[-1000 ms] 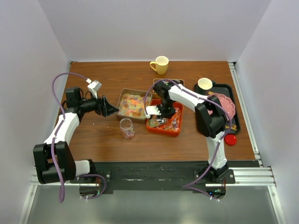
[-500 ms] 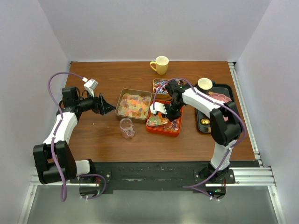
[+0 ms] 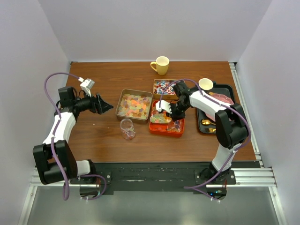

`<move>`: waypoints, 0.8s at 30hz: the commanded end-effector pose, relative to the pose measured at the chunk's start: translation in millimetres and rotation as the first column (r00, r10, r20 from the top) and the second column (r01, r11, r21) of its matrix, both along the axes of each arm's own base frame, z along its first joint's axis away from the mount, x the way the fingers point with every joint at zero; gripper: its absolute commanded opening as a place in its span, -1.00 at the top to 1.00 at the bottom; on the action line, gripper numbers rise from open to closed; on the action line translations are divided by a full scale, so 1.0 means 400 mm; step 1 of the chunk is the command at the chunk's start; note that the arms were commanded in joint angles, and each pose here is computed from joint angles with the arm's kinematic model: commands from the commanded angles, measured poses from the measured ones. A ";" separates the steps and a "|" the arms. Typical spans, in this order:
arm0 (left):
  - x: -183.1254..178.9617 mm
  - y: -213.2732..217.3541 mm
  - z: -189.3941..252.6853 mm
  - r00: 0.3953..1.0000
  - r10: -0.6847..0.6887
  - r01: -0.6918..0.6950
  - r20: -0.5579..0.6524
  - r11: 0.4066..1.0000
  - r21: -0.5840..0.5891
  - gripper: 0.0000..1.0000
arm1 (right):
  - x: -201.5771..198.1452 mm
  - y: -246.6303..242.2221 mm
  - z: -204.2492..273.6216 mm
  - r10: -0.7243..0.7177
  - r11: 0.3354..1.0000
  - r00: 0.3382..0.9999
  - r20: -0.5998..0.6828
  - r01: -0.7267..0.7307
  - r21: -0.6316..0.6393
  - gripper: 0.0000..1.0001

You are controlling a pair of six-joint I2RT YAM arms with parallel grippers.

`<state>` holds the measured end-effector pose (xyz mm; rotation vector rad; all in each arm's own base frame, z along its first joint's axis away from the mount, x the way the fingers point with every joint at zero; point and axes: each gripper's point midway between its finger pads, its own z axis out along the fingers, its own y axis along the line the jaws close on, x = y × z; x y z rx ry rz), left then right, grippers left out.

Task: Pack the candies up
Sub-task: Scoop the fake candies from the storage box.

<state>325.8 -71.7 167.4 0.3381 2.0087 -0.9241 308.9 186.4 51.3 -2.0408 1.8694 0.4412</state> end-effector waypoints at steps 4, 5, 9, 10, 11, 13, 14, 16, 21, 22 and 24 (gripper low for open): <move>0.020 0.017 0.045 0.999 0.013 -0.014 0.048 1.000 0.005 -0.74 | 0.029 0.026 0.071 -0.040 0.995 0.996 0.081 0.032 0.099 1.00; 0.019 0.018 0.046 0.999 0.013 -0.013 0.051 1.000 0.006 -0.74 | 0.025 0.027 0.076 -0.038 0.994 0.996 0.080 0.030 0.102 1.00; 0.013 0.018 0.049 0.998 0.015 -0.016 0.059 1.000 0.009 -0.74 | 0.024 0.023 0.124 -0.039 0.993 0.993 0.110 0.027 0.116 1.00; 0.012 0.019 0.051 0.998 0.019 -0.020 0.062 1.000 0.011 -0.75 | 0.024 0.024 0.137 -0.039 0.992 0.993 0.115 0.025 0.122 1.00; 0.011 0.022 0.046 0.998 0.030 -0.031 0.060 0.999 0.019 -0.75 | 0.015 0.022 0.147 -0.037 0.993 0.993 0.109 0.024 0.119 1.00; 0.010 0.027 0.042 0.997 0.046 -0.048 0.059 0.998 0.033 -0.81 | 0.024 0.032 0.191 -0.037 0.992 0.990 0.139 0.019 0.128 1.00; 0.016 0.038 0.034 0.996 0.074 -0.077 0.056 0.996 0.055 -0.83 | 0.017 0.033 0.203 -0.036 0.992 0.991 0.132 0.020 0.125 1.00; 0.020 0.053 0.027 0.993 0.110 -0.114 0.050 0.990 0.081 -0.87 | 0.027 0.046 0.245 -0.025 0.993 0.985 0.169 0.006 0.114 1.00; 0.038 0.095 0.021 0.978 0.198 -0.206 0.065 0.967 0.152 -0.88 | 0.022 0.086 0.324 0.030 0.997 0.979 0.202 -0.045 0.070 1.00; 0.039 0.100 0.022 0.975 0.210 -0.219 0.068 0.963 0.160 -0.88 | 0.015 0.101 0.332 0.044 0.997 0.978 0.202 -0.056 0.057 1.00; 0.049 0.125 0.022 0.962 0.261 -0.271 0.077 0.944 0.190 -0.87 | 0.012 0.118 0.351 0.065 0.997 0.980 0.189 -0.071 0.025 1.00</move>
